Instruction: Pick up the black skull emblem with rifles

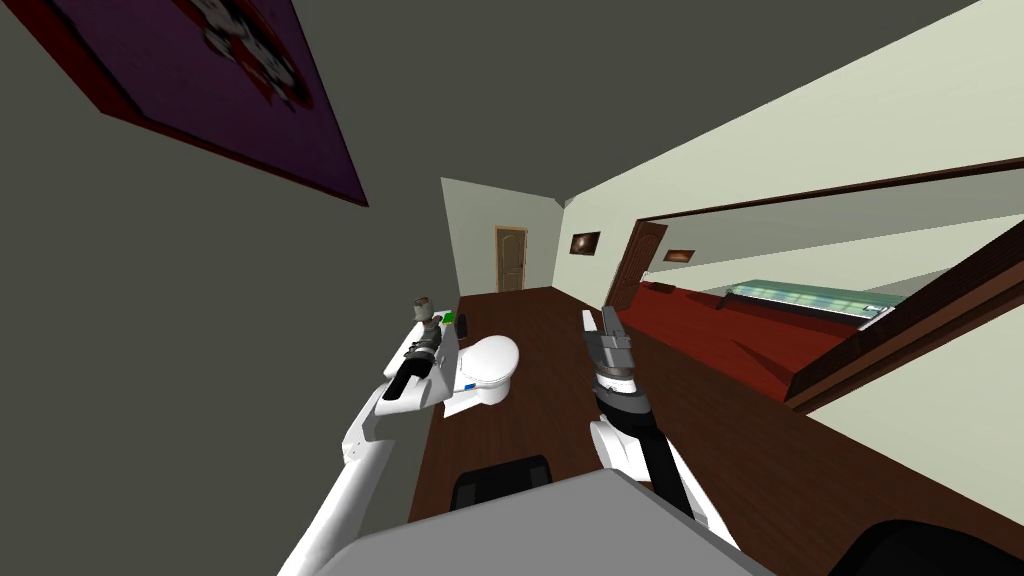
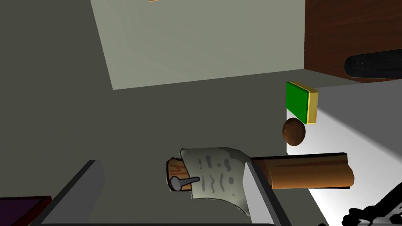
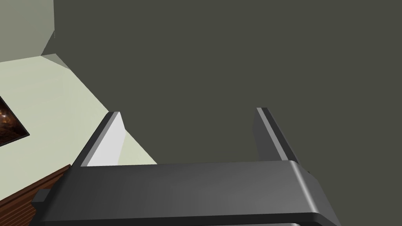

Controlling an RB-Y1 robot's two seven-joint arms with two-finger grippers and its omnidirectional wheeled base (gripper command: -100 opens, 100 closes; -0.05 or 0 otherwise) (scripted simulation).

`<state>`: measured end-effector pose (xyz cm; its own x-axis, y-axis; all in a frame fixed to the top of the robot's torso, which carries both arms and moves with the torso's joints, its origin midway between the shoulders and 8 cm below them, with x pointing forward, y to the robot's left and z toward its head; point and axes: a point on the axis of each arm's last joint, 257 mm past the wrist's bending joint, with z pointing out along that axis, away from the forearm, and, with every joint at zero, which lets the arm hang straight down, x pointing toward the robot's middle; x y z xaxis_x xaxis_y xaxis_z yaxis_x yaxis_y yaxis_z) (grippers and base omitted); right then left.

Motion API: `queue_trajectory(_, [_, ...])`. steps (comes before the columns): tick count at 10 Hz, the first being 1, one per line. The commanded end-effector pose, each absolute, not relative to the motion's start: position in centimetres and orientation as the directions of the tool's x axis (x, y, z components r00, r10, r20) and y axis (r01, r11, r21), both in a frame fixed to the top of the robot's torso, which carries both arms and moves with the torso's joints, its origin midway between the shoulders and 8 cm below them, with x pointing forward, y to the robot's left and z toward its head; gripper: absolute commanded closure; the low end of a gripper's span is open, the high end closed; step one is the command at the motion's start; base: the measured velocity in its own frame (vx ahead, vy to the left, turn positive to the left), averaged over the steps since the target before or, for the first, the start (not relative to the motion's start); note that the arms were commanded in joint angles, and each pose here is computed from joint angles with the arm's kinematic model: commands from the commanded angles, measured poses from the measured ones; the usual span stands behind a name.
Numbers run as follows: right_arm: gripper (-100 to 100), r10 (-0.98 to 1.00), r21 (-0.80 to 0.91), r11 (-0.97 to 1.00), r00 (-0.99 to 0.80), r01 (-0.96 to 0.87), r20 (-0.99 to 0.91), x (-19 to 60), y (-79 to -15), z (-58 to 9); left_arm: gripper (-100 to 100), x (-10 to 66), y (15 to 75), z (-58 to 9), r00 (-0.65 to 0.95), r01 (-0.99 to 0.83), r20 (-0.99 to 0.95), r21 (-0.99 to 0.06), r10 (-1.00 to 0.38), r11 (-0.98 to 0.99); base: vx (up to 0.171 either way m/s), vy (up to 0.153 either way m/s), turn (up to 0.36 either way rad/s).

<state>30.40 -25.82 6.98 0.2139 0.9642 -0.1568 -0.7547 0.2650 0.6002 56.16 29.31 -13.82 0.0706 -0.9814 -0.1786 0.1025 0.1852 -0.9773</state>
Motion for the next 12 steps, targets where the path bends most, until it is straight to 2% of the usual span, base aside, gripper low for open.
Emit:
queue_trajectory(1, [0,0.964,0.600,0.265,0.214,-0.755,-0.157,30.4,-25.8,7.0,-100,57.5,29.4,-15.2,0.068,0.046,-0.179,-0.982,-0.981,0.182,0.001,-0.034,0.015])
queue_trajectory(12, [0,0.964,0.600,0.265,0.214,-0.755,-0.157,30.4,-25.8,7.0,-100,62.9,31.1,-20.7,0.068,-0.239,-0.187,-0.957,-0.980,0.166,0.006,-0.024,0.020])
